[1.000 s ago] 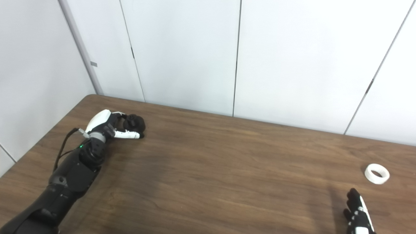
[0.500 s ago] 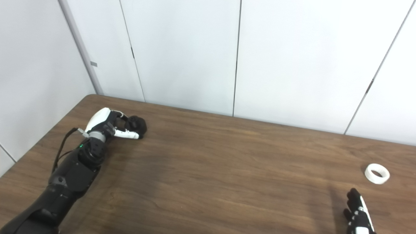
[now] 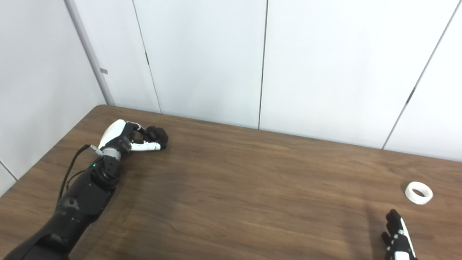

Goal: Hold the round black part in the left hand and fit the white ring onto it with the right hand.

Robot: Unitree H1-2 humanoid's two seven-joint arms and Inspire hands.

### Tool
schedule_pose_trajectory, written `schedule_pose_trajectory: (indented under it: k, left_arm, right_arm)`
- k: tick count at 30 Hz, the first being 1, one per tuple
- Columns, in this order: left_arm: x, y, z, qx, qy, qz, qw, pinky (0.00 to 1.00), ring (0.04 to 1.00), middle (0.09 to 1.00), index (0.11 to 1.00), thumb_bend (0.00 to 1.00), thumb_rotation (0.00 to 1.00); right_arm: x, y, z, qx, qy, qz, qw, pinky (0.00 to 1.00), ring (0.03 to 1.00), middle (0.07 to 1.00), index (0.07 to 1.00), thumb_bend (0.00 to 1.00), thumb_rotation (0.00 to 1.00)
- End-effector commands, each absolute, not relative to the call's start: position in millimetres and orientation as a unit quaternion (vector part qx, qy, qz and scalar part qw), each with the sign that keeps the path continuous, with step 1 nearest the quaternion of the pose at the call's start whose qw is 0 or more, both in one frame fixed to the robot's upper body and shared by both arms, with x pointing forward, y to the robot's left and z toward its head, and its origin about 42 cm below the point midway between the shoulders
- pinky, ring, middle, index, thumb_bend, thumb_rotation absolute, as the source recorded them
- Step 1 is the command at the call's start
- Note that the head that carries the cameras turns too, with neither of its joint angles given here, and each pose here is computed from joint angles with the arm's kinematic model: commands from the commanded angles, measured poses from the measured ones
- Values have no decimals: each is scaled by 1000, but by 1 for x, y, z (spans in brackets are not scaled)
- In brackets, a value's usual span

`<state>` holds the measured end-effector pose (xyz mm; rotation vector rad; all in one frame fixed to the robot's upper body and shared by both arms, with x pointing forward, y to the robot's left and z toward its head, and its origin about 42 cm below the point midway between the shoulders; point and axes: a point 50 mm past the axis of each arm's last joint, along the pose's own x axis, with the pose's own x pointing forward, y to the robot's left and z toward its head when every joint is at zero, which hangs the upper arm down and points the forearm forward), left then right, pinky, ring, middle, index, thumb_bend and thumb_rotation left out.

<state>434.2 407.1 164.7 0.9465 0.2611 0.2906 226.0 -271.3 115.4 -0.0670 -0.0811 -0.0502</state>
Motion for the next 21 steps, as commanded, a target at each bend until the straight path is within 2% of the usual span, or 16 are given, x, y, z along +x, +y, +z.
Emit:
schedule_pose_trajectory:
  k: [1, 8, 21]
  left_arm:
    - [443, 409, 190, 466, 84, 152, 868, 1000, 937, 788, 486, 522, 50]
    - [435, 405, 193, 472, 56, 140, 868, 1000, 929, 788, 485, 522, 49]
    - [398, 357, 212, 522, -3, 70, 850, 1000, 913, 787, 484, 524, 52]
  right_arm:
    - [210, -274, 107, -36, -25, -31, 999, 1000, 997, 971, 971, 597, 1000]
    - [212, -271, 109, -36, -26, -30, 999, 1000, 995, 969, 971, 618, 1000]
    - [213, -265, 112, -43, -25, -33, 998, 1000, 992, 964, 966, 595, 1000]
